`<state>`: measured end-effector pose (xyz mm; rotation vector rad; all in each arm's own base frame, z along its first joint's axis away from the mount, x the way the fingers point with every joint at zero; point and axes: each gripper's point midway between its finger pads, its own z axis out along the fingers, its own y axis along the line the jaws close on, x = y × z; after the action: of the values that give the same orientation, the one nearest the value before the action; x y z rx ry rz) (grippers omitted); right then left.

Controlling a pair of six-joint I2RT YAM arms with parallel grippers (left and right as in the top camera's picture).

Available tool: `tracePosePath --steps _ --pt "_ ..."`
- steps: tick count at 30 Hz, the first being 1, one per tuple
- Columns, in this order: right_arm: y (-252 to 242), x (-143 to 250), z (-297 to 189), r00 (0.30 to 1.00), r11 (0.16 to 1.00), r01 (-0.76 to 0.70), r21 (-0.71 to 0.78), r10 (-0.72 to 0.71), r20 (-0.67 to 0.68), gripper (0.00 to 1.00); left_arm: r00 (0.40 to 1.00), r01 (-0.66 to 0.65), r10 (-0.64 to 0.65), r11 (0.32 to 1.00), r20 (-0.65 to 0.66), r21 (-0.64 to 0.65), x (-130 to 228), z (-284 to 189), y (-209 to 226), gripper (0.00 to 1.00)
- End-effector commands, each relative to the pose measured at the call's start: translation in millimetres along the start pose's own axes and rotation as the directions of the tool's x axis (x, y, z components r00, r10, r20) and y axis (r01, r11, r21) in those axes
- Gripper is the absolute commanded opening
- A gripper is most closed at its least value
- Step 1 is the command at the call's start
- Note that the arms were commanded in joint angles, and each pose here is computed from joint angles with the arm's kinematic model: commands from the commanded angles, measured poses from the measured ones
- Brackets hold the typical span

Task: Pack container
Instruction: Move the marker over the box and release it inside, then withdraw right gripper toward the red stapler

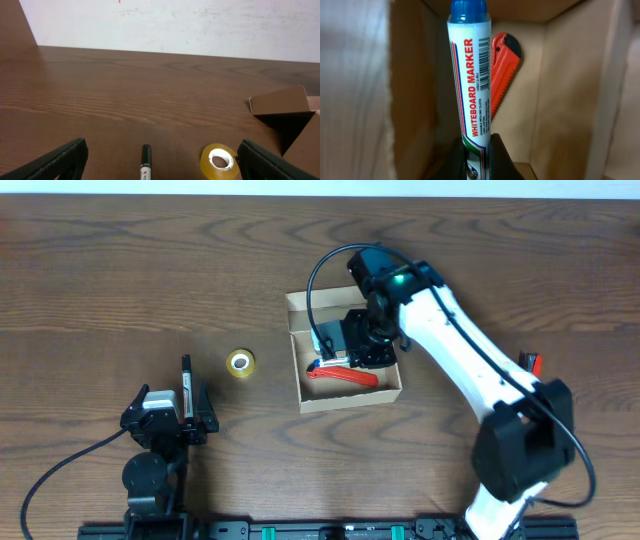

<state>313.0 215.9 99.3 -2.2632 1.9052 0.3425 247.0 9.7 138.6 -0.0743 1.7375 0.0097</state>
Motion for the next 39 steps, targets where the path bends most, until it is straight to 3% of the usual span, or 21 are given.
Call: tracePosePath --steps 1,12,15,19,25,27,28,30,32,33,38,39 --pt "-3 8 23 0.999 0.999 0.023 -0.042 -0.025 -0.030 0.01 0.998 0.004 -0.004 1.000 -0.063 0.005 19 1 -1 0.95" --pt "-5 27 72 0.994 0.990 -0.071 -0.126 0.059 -0.094 0.03 0.998 0.004 -0.004 1.000 -0.063 0.005 19 1 -1 0.96" --pt "-8 25 71 0.993 0.990 -0.091 -0.108 0.081 -0.091 0.21 0.998 0.004 -0.004 1.000 -0.064 0.005 19 1 -1 0.95" --pt "-8 25 70 0.990 0.988 -0.112 -0.106 0.103 -0.093 0.28 0.998 0.004 -0.004 1.000 -0.064 0.005 19 1 -1 0.95" --pt "-20 7 29 0.986 0.987 -0.161 -0.023 0.159 -0.052 0.32 0.998 0.004 -0.004 1.000 -0.064 0.005 19 1 -1 0.95" --pt "-32 -3 -1 0.980 0.978 -0.200 0.052 0.201 -0.011 0.36 0.998 0.004 -0.004 1.000 -0.064 0.005 19 1 -1 0.96" --pt "-38 -8 -21 0.972 0.967 -0.235 0.099 0.234 0.020 0.43 0.998 0.004 -0.004 1.000 -0.064 0.005 19 1 -1 0.96" --pt "-46 -16 -57 0.950 0.934 -0.312 0.173 0.302 0.083 0.57 0.998 0.004 -0.004 1.000 -0.064 0.005 19 1 -1 0.95" --pt "-46 -19 -95 0.898 0.871 -0.438 0.221 0.410 0.160 0.93 0.998 0.004 -0.004 1.000 -0.064 0.005 19 1 -1 0.95" --pt "-44 -18 -111 0.861 0.830 -0.505 0.234 0.468 0.199 0.99 0.998 0.004 -0.004 1.000 -0.064 0.005 19 1 -1 0.95" --pt "-35 8 -167 0.786 0.721 -0.617 0.315 0.547 0.287 0.99 0.998 0.004 -0.004 1.000 -0.064 0.005 19 1 -1 0.95" --pt "-49 35 -189 0.672 0.557 -0.739 0.378 0.648 0.358 0.97 0.998 0.004 -0.004 1.000 -0.064 0.005 19 1 -1 0.95"
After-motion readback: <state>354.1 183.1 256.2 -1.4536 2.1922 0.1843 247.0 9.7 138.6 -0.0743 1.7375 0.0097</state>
